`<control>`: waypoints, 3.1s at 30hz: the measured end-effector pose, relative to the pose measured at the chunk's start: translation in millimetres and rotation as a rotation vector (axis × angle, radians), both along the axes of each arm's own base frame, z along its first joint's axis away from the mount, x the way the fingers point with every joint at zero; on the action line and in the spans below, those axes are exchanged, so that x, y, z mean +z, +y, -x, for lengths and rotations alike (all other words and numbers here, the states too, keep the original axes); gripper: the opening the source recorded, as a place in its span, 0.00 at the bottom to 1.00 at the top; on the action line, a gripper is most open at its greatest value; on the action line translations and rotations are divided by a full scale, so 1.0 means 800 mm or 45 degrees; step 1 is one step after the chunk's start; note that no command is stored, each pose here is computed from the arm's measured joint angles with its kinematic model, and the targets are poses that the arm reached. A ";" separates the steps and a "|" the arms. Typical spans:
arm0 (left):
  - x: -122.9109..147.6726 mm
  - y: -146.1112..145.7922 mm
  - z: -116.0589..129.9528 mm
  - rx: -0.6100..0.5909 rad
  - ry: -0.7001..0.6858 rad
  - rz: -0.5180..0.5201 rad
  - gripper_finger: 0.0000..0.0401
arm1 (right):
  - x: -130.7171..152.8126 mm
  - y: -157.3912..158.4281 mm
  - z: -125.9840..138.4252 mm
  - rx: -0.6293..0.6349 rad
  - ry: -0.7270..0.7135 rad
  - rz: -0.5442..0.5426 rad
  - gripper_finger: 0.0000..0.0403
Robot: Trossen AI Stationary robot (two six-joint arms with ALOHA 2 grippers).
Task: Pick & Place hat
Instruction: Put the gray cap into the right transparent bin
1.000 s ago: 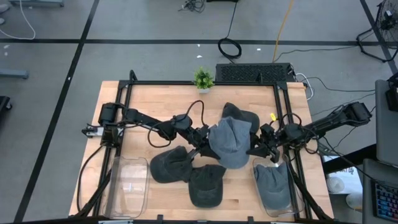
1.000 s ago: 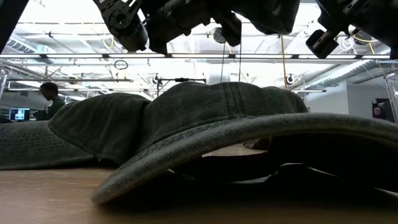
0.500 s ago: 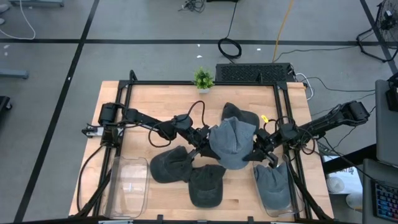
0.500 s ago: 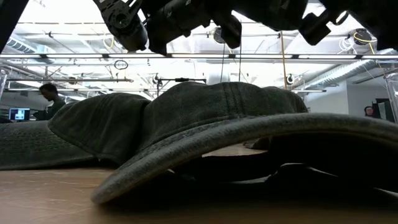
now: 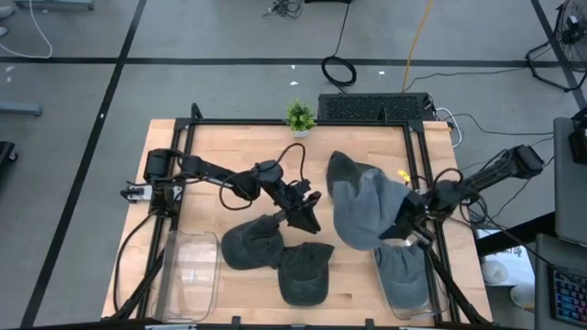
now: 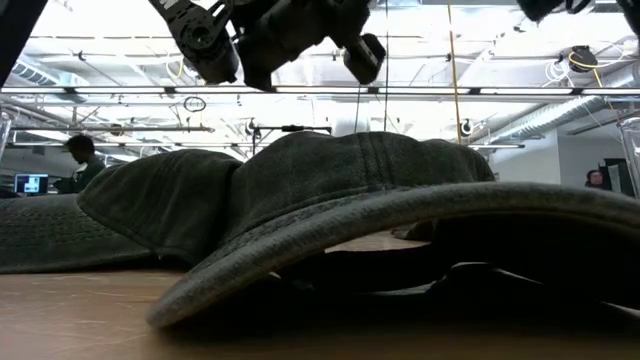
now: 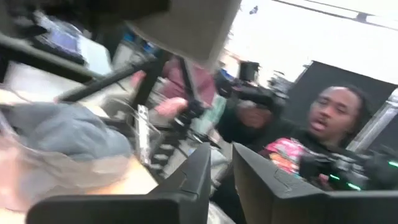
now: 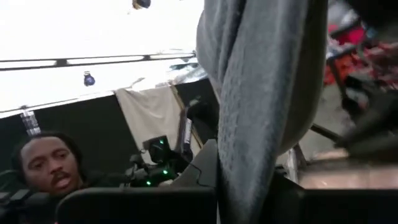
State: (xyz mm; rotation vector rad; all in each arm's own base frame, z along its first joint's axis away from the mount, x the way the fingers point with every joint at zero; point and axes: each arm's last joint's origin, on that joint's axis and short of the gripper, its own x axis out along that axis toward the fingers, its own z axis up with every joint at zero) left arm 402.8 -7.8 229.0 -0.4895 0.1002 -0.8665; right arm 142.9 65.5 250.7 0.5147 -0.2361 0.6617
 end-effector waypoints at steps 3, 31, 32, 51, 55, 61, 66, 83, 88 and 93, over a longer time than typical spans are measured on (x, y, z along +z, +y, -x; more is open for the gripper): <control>0.004 0.000 0.002 -0.032 -0.026 -0.021 0.20 | 0.002 0.007 0.013 0.016 0.081 0.014 0.00; 0.001 -0.004 0.001 -0.038 -0.021 -0.027 0.15 | 0.051 0.123 0.109 0.211 1.347 0.328 0.00; 0.001 -0.004 0.001 -0.037 -0.021 -0.027 0.15 | 0.045 0.124 0.112 0.189 1.384 0.277 0.00; 0.002 0.045 0.003 0.081 0.001 -0.008 0.16 | -0.042 0.163 0.146 -0.017 1.301 -0.380 0.00; 0.002 0.052 0.003 0.098 0.003 -0.007 0.16 | -0.051 0.166 0.144 -0.096 1.280 -0.396 0.00; 0.002 0.053 0.003 0.101 0.003 -0.007 0.16 | -0.056 0.168 0.145 -0.095 1.322 -0.417 0.09; 0.002 0.052 0.003 0.098 0.003 -0.007 0.16 | -0.055 0.164 0.146 -0.071 1.385 -0.419 0.24; 0.002 0.052 0.003 0.111 -0.023 -0.028 0.16 | -0.047 0.121 0.149 -0.122 1.678 -0.627 0.32; 0.002 0.052 0.003 0.111 -0.023 -0.029 0.16 | -0.045 0.101 0.150 -0.153 1.796 -0.629 0.32; 0.002 0.052 0.003 0.111 -0.022 -0.028 0.16 | -0.041 0.096 0.146 -0.153 1.776 -0.652 0.32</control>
